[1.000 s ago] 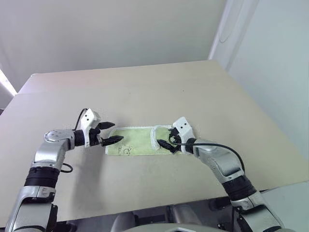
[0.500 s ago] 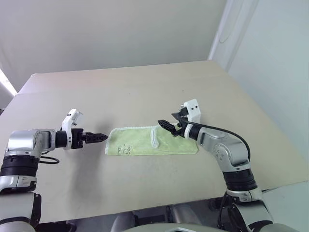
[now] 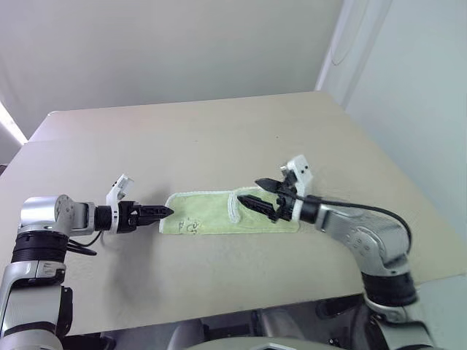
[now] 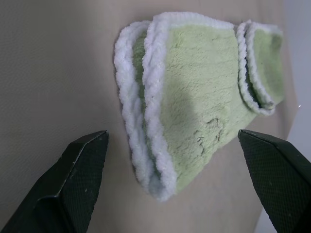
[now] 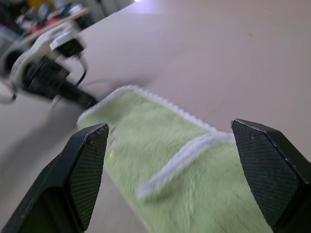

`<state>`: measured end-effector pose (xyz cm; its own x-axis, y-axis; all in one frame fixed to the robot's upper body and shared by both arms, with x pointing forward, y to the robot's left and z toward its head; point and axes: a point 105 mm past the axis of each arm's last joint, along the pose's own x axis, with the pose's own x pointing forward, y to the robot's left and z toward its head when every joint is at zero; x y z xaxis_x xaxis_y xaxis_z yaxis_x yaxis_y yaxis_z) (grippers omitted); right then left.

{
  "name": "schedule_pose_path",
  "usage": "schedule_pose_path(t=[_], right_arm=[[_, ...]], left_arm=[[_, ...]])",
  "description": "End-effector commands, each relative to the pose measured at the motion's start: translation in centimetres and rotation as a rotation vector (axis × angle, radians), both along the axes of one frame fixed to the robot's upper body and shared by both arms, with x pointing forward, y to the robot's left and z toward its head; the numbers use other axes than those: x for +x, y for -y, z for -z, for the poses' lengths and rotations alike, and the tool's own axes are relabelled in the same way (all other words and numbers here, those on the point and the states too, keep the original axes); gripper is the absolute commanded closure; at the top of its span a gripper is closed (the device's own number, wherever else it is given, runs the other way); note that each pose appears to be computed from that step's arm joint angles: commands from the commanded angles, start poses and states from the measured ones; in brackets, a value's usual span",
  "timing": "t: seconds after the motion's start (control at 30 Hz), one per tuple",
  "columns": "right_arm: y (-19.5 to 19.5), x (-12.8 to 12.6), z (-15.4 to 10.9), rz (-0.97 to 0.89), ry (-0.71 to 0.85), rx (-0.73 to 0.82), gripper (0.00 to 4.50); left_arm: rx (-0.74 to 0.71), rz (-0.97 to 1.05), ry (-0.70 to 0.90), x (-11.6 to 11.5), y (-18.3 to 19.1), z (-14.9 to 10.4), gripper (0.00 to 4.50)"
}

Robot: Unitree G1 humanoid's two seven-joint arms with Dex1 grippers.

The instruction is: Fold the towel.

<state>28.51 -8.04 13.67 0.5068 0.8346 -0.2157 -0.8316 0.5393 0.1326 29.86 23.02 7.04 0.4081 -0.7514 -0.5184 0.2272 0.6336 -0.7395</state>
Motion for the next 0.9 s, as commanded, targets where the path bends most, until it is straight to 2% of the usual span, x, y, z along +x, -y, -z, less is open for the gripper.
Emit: schedule_pose_path(t=[0.03,0.17,0.43,0.6,0.83,0.87,0.9], right_arm=[[-0.2,-1.3,-1.1,-0.116,0.115,-0.083,0.29],[1.0,-0.8,-0.1,-0.106,0.117,-0.163,0.29],[1.4,0.8,0.3,-0.007,0.114,-0.153,0.29],[1.4,0.5,0.9,-0.009,0.101,-0.170,0.23],[1.8,0.7,1.1,0.014,0.090,-0.176,0.23],[1.8,0.7,1.2,0.015,0.088,-0.178,0.23],[1.8,0.6,1.3,0.016,0.085,-0.179,0.23]], left_arm=[[-0.028,-0.010,-0.051,-0.2,0.5,0.6,0.00],[-0.055,-0.024,-0.060,0.0,0.7,0.5,0.00],[-0.099,-0.010,-0.061,-0.1,1.9,0.7,0.00],[-0.121,0.002,-0.050,-0.1,2.3,0.5,1.64],[-0.146,0.003,-0.036,0.2,2.6,0.1,4.27],[-0.146,0.006,-0.034,0.2,2.6,0.0,4.49],[-0.144,0.010,-0.034,0.1,2.5,-0.1,4.49]])
